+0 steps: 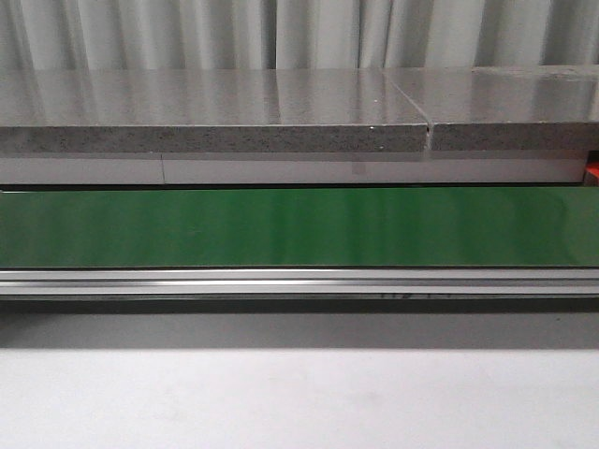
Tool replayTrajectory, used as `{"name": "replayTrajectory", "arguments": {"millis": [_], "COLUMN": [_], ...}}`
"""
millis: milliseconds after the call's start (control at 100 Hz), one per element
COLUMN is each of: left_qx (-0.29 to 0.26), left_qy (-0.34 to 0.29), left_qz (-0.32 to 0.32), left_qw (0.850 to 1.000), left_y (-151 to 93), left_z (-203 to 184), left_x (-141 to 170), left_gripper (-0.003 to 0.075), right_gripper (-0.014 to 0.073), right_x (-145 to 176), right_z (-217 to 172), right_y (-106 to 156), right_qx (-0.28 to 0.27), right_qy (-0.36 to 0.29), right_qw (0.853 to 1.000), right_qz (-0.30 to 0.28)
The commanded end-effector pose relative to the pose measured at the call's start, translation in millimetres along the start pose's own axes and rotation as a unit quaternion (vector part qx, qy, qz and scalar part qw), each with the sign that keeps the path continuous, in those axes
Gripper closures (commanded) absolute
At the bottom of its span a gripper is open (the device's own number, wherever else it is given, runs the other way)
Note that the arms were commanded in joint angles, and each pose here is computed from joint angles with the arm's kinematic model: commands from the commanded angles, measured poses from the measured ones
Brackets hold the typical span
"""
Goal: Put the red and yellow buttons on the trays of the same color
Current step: 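Move the left gripper down over the next red push-button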
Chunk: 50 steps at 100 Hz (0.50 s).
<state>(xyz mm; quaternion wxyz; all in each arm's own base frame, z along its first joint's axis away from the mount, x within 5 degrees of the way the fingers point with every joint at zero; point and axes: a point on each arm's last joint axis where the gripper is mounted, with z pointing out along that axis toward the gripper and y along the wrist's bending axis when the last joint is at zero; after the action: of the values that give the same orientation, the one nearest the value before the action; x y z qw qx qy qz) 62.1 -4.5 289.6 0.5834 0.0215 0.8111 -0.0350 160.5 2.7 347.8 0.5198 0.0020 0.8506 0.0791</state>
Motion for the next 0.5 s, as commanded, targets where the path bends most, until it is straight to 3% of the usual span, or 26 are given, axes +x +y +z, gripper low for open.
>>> {"name": "replayTrajectory", "arguments": {"millis": [0,130,200,270,420,490], "left_qx": [0.012,0.012,0.012,0.013,0.013,0.013], "left_qy": [-0.049,-0.049,-0.048,-0.048,-0.048,-0.048], "left_qz": [-0.004,-0.004,-0.005,-0.006,-0.006,-0.006], "left_qw": [0.999,0.999,0.999,0.999,0.999,0.999], "left_y": [-2.0,-2.0,-2.1,-2.2,-2.2,-2.2], "left_z": [-2.8,-2.8,-2.8,-2.8,-2.8,-2.8], "left_x": [-14.1,-14.1,-14.1,-14.1,-14.1,-14.1], "left_gripper": [0.0739,0.0726,0.0663,0.0547,0.0195,0.0093], "right_gripper": [0.0662,0.0662,0.0662,0.0662,0.0662,0.0662], "right_x": [-12.1,-12.1,-12.1,-12.1,-12.1,-12.1], "right_z": [-6.1,-6.1,-6.1,-6.1,-6.1,-6.1], "right_y": [1.0,1.0,1.0,1.0,1.0,1.0], "right_qx": [0.004,0.004,0.004,0.004,0.004,0.004], "right_qy": [-0.041,-0.041,-0.041,-0.041,-0.041,-0.041], "right_qw": [0.999,0.999,0.999,0.999,0.999,0.999], "right_qz": [-0.002,-0.002,-0.002,-0.002,-0.002,-0.002]}}
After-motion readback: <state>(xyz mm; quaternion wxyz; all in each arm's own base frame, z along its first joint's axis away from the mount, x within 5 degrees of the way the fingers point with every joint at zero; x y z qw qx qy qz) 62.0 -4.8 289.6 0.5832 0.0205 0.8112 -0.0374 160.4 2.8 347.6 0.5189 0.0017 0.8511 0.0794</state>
